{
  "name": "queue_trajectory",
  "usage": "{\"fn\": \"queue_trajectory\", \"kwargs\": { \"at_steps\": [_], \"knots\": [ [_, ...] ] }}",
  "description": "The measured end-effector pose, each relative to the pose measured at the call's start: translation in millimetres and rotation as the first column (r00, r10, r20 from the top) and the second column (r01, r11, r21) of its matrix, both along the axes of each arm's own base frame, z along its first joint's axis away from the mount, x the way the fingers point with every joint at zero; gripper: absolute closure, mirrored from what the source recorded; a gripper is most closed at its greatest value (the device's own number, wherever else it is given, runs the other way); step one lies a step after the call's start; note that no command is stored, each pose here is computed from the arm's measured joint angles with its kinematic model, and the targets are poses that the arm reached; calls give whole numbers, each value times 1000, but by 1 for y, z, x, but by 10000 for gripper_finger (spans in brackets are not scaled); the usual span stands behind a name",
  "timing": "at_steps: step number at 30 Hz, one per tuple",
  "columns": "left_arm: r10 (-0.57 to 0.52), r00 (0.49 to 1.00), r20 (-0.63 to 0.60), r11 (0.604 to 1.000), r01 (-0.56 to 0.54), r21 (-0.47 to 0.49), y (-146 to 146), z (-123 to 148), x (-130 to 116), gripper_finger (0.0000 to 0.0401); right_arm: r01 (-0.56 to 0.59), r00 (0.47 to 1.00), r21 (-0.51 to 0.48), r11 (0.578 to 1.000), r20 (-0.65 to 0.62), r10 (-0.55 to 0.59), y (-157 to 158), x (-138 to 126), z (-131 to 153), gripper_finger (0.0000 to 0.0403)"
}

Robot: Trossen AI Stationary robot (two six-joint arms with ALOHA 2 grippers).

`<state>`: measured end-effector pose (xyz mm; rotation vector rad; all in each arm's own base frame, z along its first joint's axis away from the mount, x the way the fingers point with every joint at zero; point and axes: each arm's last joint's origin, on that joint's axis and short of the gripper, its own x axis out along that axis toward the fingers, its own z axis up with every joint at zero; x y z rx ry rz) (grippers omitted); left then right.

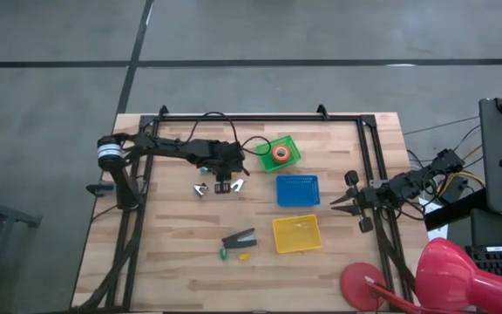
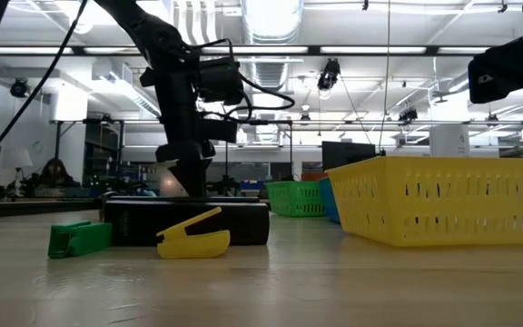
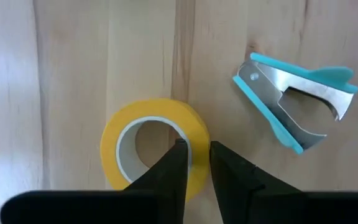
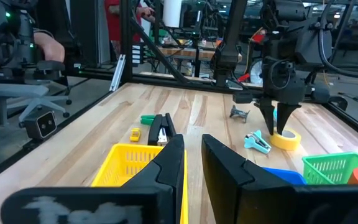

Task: Pick and place Stapler, Stapler remover, tape
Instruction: Put the yellow tape into the orange bin

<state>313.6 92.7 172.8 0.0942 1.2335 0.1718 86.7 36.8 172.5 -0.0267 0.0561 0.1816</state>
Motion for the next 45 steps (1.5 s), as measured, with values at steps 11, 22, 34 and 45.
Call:
{"fn": "queue_trajectory", "kwargs": {
  "at_steps": [11, 22, 34, 45],
  "knots": [
    [56, 998, 6, 998, -55, -20, -1, -5, -3, 338, 0, 1000, 1, 1000, 0, 0, 0, 0, 0, 351],
    [63, 998, -9, 998, -63, -8, -1, -9, -5, 306, 0, 1000, 2, 1000, 0, 0, 0, 0, 0, 351],
    [13, 1000, -5, 1000, -13, 16, 0, -6, -3, 366, 0, 1000, 0, 1000, 0, 0, 0, 0, 0, 351],
    [4, 992, 122, 993, -18, 117, 6, 45, 21, 356, 0, 1000, 2, 1000, 0, 0, 0, 0, 0, 351]
  ]
}}
